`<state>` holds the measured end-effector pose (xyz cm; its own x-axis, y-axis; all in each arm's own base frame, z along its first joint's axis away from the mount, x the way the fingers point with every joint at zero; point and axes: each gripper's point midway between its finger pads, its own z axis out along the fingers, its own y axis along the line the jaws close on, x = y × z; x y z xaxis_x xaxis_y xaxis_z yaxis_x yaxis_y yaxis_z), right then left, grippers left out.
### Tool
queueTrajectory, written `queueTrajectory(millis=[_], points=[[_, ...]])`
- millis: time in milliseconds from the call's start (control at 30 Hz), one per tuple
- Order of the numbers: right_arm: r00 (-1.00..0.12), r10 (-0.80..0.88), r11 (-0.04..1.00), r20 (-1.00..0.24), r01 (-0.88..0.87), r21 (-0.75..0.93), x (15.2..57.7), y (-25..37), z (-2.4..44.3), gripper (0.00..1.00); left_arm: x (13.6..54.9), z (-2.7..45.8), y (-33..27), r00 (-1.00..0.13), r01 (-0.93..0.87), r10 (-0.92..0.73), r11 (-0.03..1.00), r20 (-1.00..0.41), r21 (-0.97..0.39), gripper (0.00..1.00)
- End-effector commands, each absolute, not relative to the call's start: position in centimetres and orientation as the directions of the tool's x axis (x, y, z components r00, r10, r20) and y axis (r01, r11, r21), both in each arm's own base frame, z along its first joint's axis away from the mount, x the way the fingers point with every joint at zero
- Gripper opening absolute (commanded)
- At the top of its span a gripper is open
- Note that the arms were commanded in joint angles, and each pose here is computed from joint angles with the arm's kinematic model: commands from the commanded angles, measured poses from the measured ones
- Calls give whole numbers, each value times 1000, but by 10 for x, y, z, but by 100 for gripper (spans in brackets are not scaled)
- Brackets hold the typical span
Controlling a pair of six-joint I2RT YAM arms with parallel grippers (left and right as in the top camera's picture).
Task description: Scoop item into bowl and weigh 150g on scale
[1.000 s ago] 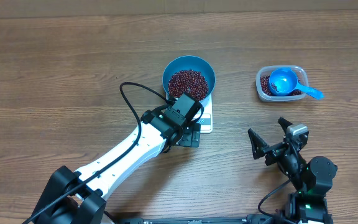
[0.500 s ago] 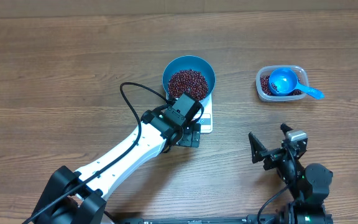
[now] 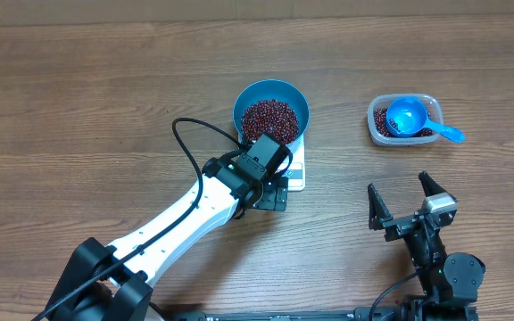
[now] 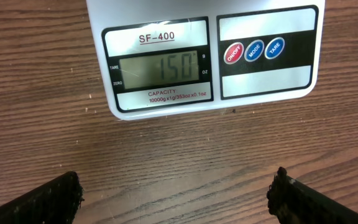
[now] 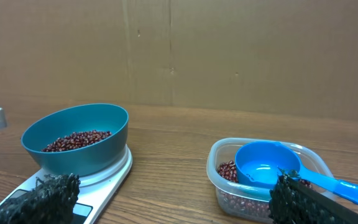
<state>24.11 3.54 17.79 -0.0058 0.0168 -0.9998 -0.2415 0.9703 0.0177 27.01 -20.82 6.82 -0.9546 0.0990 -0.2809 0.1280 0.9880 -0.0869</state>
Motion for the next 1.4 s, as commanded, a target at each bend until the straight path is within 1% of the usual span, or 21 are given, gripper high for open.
queueTrajectory(millis=[0,1367], points=[[-1,15,970,-1000,-244,15,241,37,176,100,271,67,-208,-954,139,110,987,-278,-85,99],[-2,15,970,-1000,-244,15,241,36,176,100,267,65,-204,-955,159,136,985,-262,-67,100]])
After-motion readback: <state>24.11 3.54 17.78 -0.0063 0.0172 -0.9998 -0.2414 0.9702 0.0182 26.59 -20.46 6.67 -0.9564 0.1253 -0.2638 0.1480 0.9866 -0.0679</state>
